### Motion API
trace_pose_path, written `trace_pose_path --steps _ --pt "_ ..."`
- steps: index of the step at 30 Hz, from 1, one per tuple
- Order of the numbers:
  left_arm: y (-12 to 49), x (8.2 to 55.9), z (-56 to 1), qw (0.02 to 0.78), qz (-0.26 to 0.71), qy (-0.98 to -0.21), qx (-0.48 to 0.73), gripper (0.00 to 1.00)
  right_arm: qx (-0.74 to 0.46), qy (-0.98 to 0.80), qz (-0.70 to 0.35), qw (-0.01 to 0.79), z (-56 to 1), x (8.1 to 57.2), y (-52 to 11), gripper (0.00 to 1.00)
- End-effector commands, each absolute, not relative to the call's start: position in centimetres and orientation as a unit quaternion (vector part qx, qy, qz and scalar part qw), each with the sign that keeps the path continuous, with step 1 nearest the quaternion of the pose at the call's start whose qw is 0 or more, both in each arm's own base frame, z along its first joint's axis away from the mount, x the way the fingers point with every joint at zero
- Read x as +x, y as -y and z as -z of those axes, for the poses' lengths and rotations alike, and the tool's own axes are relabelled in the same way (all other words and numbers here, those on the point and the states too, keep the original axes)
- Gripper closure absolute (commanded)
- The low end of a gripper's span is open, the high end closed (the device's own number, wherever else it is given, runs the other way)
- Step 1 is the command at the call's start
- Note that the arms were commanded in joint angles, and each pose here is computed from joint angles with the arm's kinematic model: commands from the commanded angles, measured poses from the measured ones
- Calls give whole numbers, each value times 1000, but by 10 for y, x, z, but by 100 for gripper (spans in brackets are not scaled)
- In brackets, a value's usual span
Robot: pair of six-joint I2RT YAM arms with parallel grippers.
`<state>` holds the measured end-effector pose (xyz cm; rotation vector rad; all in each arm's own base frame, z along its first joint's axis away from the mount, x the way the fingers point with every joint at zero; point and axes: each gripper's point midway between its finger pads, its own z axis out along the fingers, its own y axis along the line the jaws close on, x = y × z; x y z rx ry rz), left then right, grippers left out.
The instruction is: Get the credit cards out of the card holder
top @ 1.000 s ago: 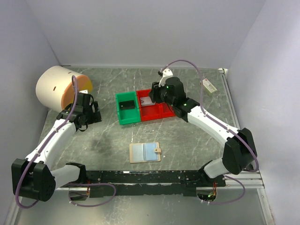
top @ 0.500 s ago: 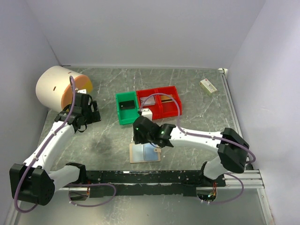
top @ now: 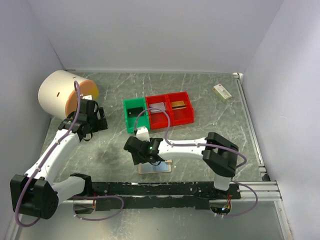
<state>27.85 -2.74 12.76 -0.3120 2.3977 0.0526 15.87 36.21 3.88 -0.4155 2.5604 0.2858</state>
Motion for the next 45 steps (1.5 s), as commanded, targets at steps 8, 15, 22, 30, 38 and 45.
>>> trace_pose_path --steps 8,15,22,30,38,45 --pt "23 281 -136 365 -29 -922 -129 2 -129 -955 -47 264 -36 163 -346 35" --pt "24 281 -135 362 -27 -923 -128 3 -144 -965 -39 218 -9 151 -344 35" --pt "24 280 -135 362 -27 -923 -129 3 -125 -975 -30 180 10 153 -329 41" --pt "26 280 -134 360 -23 -924 -125 3 -135 -971 -72 185 4 154 -338 60" --pt "27 280 -133 359 -20 -925 -122 4 -164 -950 -120 237 -45 167 -361 47" --pt "29 281 -131 356 -17 -927 -119 4 -118 -951 -75 276 -83 171 -317 35"
